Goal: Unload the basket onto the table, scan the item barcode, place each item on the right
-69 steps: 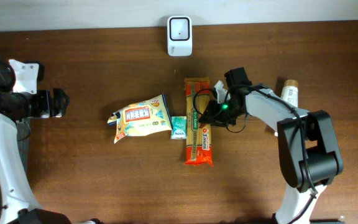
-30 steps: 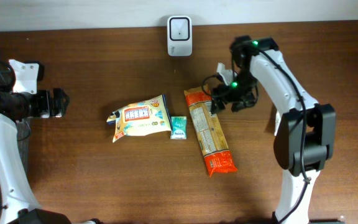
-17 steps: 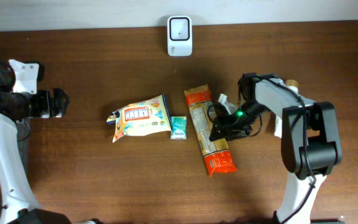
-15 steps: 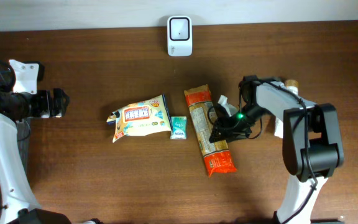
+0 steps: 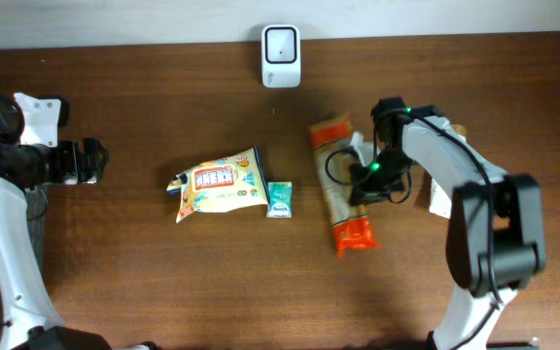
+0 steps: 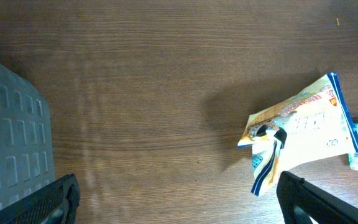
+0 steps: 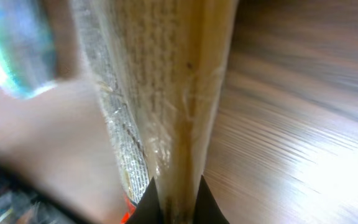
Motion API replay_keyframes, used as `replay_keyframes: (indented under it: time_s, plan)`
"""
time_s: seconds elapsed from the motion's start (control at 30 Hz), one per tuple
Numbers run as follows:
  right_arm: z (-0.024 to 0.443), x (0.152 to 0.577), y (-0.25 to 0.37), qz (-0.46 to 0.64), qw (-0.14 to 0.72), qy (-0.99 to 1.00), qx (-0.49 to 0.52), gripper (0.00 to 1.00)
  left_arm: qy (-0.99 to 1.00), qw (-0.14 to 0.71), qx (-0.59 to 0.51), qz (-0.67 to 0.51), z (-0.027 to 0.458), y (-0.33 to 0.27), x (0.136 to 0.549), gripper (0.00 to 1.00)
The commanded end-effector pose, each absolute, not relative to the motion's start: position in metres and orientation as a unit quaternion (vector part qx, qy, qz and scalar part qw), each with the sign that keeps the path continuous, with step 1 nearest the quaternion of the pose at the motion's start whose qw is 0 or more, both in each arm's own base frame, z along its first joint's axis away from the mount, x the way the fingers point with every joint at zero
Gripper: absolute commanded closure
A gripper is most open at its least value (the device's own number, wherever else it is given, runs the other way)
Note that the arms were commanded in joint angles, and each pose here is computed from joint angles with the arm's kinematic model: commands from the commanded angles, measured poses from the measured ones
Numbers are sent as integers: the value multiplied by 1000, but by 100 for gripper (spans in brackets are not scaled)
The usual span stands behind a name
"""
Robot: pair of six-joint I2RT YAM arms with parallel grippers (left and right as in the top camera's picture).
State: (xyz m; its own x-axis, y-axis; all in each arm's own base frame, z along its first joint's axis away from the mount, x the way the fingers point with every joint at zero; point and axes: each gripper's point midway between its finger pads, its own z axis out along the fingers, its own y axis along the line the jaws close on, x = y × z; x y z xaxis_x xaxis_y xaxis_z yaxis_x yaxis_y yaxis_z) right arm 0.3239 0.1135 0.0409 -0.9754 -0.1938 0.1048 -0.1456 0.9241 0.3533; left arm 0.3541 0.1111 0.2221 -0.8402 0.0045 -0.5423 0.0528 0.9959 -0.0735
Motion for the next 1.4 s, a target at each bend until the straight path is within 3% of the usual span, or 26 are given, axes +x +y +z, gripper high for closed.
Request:
replay_keyframes:
  time_s: [0.0,0.17,0.23,0.27,0.3,0.4,0.6,0.67,0.73,0.9,1.13,1.2,1.3,1.37]
  plan:
    - [88,347,64,70,-40,-997,22,96,958,283,21,-42,222,111,354,1]
    - [68,333,102,202,-58,-972,108,96,958,283,20,-42,222,111,354,1]
    - [50,329,116,204,-46,-969,130,85,958,283,20,-42,222,111,354,1]
    - [43,326,120,202,-37,-969,136,65,958,283,20,-42,222,111,354,1]
    - [39,323,123,194,-30,-971,137,55,958,283,20,-42,222,111,354,1]
    - [36,321,134,159,-23,-976,144,37,958,283,20,-42,222,111,354,1]
    - [58,342,140,20,-13,-991,132,35,958,283,20,-42,222,111,354,1]
    - [66,353,127,-45,-12,-993,112,23,958,283,20,-42,222,111,354,1]
    - [62,360,107,-107,-6,-989,102,1,958,283,20,-42,222,111,354,1]
    - [24,345,72,-290,35,-955,59,0,958,283,20,-42,222,111,354,1]
    - [-15,292,63,-288,92,-952,53,1,958,283,20,-42,222,111,354,1]
    - [-26,278,66,-295,103,-949,37,7,958,283,20,-42,222,111,354,1]
    - [-45,269,67,-287,105,-952,-13,33,958,283,20,-42,222,111,354,1]
    - [-49,267,69,-292,102,-951,-16,40,958,283,20,-42,222,111,354,1]
